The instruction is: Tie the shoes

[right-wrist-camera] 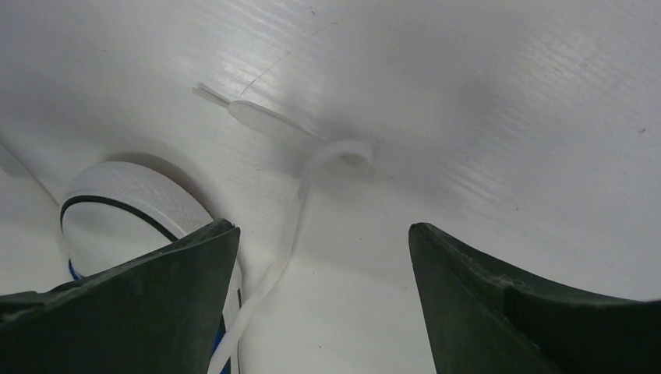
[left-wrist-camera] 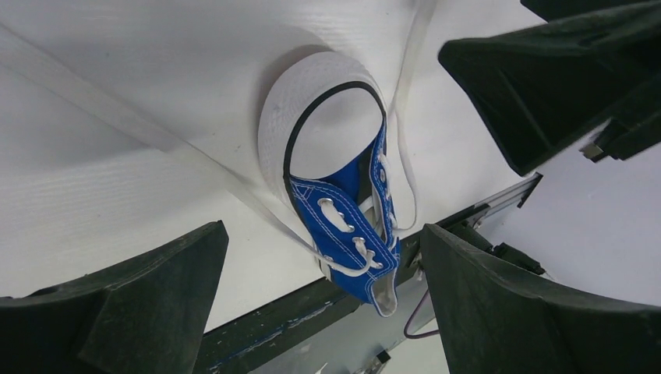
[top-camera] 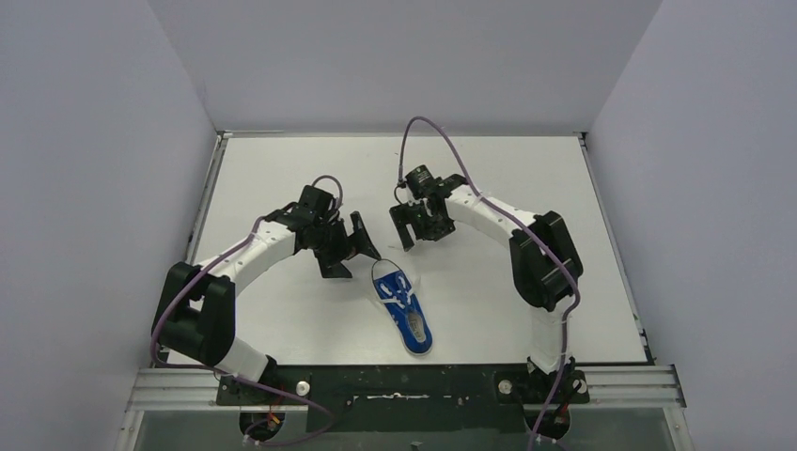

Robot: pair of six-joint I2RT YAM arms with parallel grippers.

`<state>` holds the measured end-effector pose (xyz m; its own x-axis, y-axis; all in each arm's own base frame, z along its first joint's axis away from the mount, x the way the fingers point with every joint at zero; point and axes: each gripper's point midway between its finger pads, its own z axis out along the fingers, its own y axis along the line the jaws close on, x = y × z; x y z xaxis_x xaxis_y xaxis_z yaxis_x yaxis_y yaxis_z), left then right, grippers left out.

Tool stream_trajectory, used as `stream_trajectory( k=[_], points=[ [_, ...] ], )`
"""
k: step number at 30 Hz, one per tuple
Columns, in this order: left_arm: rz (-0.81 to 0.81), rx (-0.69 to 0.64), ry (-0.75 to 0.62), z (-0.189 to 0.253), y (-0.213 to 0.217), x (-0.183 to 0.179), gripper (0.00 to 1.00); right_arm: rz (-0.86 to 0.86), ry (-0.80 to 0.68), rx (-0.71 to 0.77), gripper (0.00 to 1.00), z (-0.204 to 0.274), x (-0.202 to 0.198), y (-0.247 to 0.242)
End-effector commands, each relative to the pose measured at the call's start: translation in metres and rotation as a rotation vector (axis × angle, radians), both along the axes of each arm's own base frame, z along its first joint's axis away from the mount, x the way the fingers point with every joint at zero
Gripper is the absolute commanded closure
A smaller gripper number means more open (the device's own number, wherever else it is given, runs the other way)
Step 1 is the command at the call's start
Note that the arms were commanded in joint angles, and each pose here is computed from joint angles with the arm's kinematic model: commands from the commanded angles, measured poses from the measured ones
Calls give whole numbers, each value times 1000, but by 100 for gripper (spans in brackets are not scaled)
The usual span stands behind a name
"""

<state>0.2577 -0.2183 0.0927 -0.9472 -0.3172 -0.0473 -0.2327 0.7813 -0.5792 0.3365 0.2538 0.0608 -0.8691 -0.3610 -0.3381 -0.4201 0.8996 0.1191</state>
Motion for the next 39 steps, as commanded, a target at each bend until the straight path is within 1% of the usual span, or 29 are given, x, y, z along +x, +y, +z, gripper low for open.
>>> stream_trajectory(
  k=[1, 4, 7, 9, 11, 13, 14, 15, 17, 19, 23, 27, 29, 31, 34, 39],
  points=[
    [-68, -80, -16, 6, -16, -3, 6, -30, -72, -75, 18, -5, 21, -1],
    [-89, -96, 0, 5, -22, -4, 6, -7, -80, -106, 20, -18, 25, 6],
    [-96, -99, 31, 0, -28, -5, 6, -17, -86, -132, 30, -25, 31, 6],
    [-92, -107, 48, -4, -32, -5, 6, -15, -92, -137, 42, -27, 32, 5],
    [-87, -126, 62, -7, -36, -5, 6, -23, -94, -140, 57, -30, 31, 1],
    [-92, -139, 78, -11, -40, -5, 7, -47, -103, -123, 77, -26, 30, -5],
    [-97, -144, 85, -14, -42, -5, 7, -69, -102, -115, 86, -25, 28, -12],
    [-103, -150, 91, -16, -44, -4, 6, -88, -122, -92, 92, -19, 29, -16],
    [-113, -163, 107, -22, -49, 0, 7, -101, -140, -27, 100, -8, 26, -20],
    [-126, -178, 117, -26, -57, 4, 11, -123, -138, 41, 100, 1, 21, -26],
    [-166, -198, 114, -28, -79, 14, 12, -205, -109, 163, 100, 13, 14, -42],
    [-211, -221, 101, -26, -102, 23, 14, -243, -105, 193, 100, 17, 8, -60],
    [-247, -207, 84, -22, -109, 28, 15, -248, -100, 195, 100, 18, 4, -66],
    [-266, -139, 79, -22, -101, 25, 15, -251, -102, 195, 100, 20, 0, -69],
    [-344, -28, -6, -17, -75, 19, 11, -252, -107, 203, 100, 29, -2, -71],
    [-573, 135, -175, -14, -33, 0, 10, -217, -112, 230, 100, 44, -11, -70]
  ],
)
